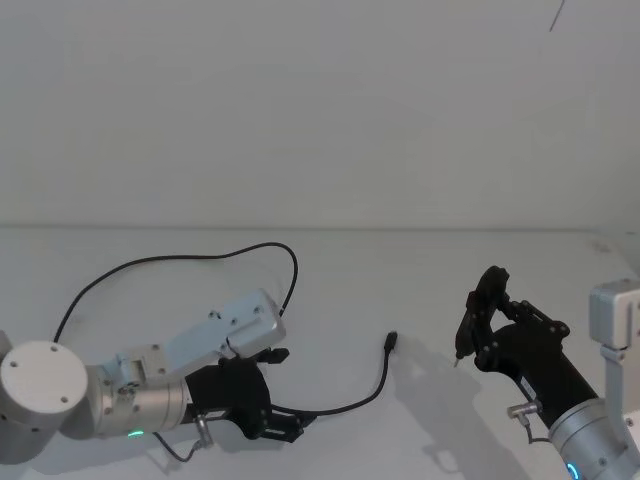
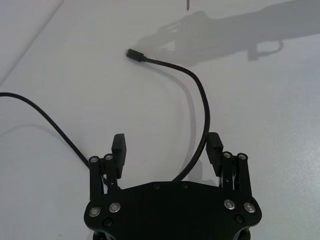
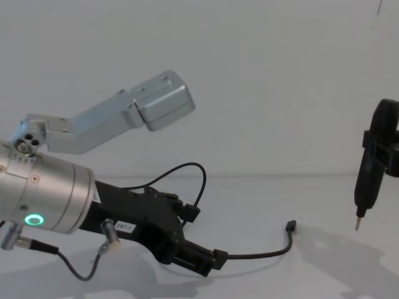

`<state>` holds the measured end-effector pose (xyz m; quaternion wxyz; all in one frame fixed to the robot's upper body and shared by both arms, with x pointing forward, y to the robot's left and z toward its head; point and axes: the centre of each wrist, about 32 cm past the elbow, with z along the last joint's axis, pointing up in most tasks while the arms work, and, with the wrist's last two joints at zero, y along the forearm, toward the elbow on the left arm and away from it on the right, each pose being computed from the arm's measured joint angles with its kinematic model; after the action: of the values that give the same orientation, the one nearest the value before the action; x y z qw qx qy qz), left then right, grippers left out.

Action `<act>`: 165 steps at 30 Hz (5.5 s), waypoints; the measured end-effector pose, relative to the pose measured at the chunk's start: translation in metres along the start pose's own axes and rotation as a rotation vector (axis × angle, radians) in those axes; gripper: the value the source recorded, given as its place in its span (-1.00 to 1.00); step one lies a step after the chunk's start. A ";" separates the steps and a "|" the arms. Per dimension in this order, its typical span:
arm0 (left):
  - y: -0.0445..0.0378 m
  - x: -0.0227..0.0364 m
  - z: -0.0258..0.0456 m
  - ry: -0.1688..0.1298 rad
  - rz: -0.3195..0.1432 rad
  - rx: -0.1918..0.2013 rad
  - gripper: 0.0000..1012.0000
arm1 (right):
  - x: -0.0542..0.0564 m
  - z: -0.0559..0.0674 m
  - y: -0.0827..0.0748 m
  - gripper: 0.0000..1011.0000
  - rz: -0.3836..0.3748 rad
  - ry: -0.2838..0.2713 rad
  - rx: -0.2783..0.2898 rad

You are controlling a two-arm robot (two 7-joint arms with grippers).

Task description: Pick up the data cable with the one hand.

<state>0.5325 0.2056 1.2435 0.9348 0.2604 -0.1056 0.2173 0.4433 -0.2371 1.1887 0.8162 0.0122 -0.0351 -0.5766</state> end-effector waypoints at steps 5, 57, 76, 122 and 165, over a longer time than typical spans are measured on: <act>-0.0046 0.0010 0.0005 -0.004 -0.005 0.004 0.75 | 0.000 0.000 0.000 -0.45 0.000 0.000 0.000; -0.0124 0.0025 0.0022 -0.019 -0.014 0.012 -0.91 | 0.000 0.000 0.000 -0.45 0.000 0.000 0.000; 0.0122 -0.0112 0.0173 -0.210 -0.088 -0.055 -0.91 | 0.018 0.013 0.002 -0.45 0.069 0.009 0.023; 0.0455 -0.0298 0.0447 -0.426 -0.208 -0.143 -0.91 | 0.029 0.057 0.002 -0.45 0.202 0.081 0.036; 0.0464 -0.0302 0.0456 -0.431 -0.211 -0.146 -0.91 | 0.032 0.049 0.020 -0.45 0.193 0.103 -0.075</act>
<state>0.4805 0.2065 1.2929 0.9245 0.2421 -0.2903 0.0497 0.4693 -0.2598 1.2403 0.8686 0.0079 0.0274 -0.4946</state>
